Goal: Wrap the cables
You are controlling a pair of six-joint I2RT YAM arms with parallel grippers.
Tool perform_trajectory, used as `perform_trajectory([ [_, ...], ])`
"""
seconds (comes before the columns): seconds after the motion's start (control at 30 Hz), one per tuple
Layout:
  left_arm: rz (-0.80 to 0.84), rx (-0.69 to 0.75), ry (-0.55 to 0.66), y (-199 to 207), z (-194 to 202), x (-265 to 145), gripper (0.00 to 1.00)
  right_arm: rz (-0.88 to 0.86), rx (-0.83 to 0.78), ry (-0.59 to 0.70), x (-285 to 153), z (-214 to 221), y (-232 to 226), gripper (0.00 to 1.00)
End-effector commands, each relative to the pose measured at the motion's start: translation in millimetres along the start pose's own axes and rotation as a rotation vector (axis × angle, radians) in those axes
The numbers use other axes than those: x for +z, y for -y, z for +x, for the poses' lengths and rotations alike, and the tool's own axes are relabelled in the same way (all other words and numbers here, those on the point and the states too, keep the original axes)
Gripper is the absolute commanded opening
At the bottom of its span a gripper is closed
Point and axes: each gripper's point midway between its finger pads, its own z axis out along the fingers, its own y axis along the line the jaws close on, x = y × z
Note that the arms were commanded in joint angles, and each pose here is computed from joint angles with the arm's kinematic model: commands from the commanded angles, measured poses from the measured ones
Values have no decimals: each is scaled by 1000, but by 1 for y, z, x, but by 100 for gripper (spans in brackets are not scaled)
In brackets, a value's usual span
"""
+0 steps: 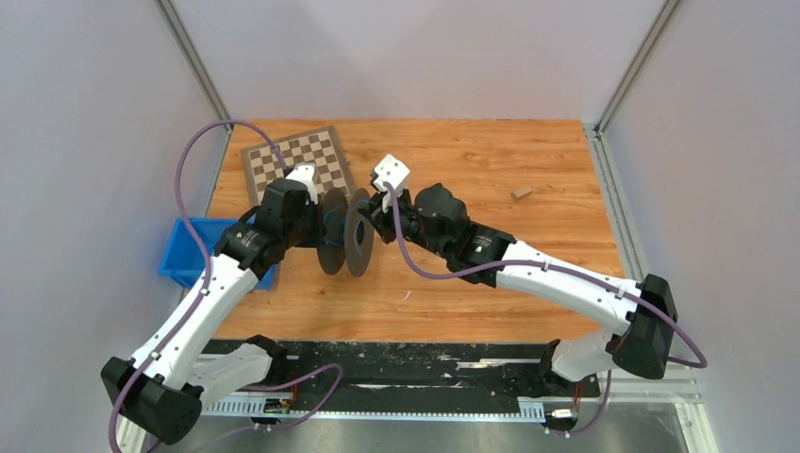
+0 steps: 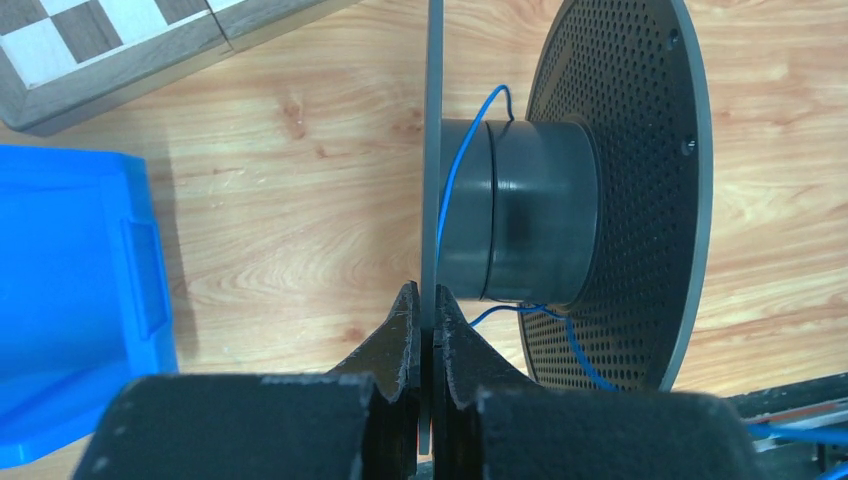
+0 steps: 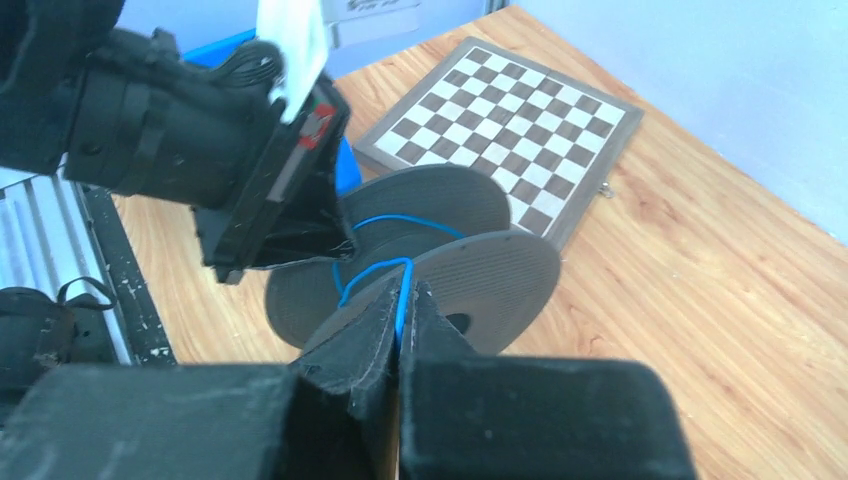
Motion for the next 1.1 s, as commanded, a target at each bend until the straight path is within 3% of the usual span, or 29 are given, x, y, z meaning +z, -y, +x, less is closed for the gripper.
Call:
perform_trajectory([
  [0.0,-12,26,91,0,-23,-3,0,-36,-32,62,-2,-33,8,0],
  [0.13,20,32,72,6,-19,1,0,-102,-32,93,-5,-46,3,0],
  [0.23,144,63,73,27,-19,0,0,-131,-33,81,-2,-41,9,0],
  [0.63,398,383,42,49,7,-34,0,-63,-18,-28,-11,-8,100,0],
  [1.07,611,174,245,88,-33,-105,0,-84,63,-158,-50,76,98,2],
])
